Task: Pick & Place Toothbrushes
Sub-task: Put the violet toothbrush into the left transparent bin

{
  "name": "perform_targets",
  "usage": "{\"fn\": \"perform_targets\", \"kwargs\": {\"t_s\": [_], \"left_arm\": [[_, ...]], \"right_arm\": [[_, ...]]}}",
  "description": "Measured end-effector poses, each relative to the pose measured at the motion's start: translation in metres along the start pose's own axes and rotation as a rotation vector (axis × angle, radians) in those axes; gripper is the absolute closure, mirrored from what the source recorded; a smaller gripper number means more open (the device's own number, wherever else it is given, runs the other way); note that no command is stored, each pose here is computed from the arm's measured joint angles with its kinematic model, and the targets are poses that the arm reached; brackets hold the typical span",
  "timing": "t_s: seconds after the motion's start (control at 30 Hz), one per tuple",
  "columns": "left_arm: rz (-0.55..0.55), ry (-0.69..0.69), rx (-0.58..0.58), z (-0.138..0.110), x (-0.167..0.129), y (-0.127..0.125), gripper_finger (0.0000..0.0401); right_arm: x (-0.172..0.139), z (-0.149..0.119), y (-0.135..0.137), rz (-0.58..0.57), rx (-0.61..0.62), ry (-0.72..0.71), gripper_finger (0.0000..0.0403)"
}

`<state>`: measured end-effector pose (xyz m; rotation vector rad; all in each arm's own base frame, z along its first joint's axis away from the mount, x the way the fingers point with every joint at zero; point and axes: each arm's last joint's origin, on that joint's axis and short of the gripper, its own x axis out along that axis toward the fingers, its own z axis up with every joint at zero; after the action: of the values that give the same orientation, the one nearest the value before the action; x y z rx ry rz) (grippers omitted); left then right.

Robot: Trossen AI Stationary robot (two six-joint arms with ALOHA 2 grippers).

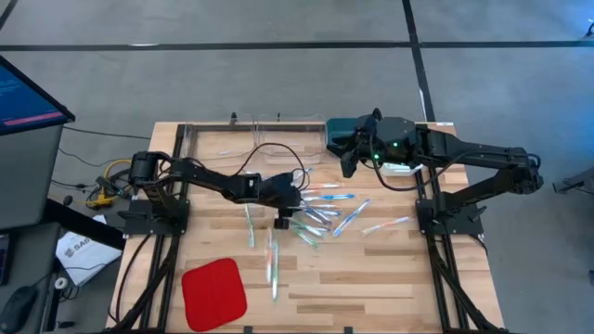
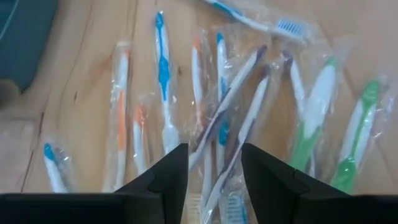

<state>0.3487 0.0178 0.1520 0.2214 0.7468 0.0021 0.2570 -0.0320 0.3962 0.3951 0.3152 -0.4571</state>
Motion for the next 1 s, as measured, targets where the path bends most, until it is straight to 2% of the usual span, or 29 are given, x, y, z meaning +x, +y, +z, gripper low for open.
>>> {"fn": "perform_targets", "kwargs": {"t_s": [0.23,1.0], "left_arm": [[-0.046,-0.006,0.027,0.002,0.0,-0.008,0.0257],[-0.051,0.072,0.012,-0.013,0.015,-0.011,0.0257]], "right_arm": [[0.0,0.0,0.0,0.0,0.0,0.0,0.0263],[0.0,-0.001,-0.001,-0.007,-0.002,0.009,0.0266]]}}
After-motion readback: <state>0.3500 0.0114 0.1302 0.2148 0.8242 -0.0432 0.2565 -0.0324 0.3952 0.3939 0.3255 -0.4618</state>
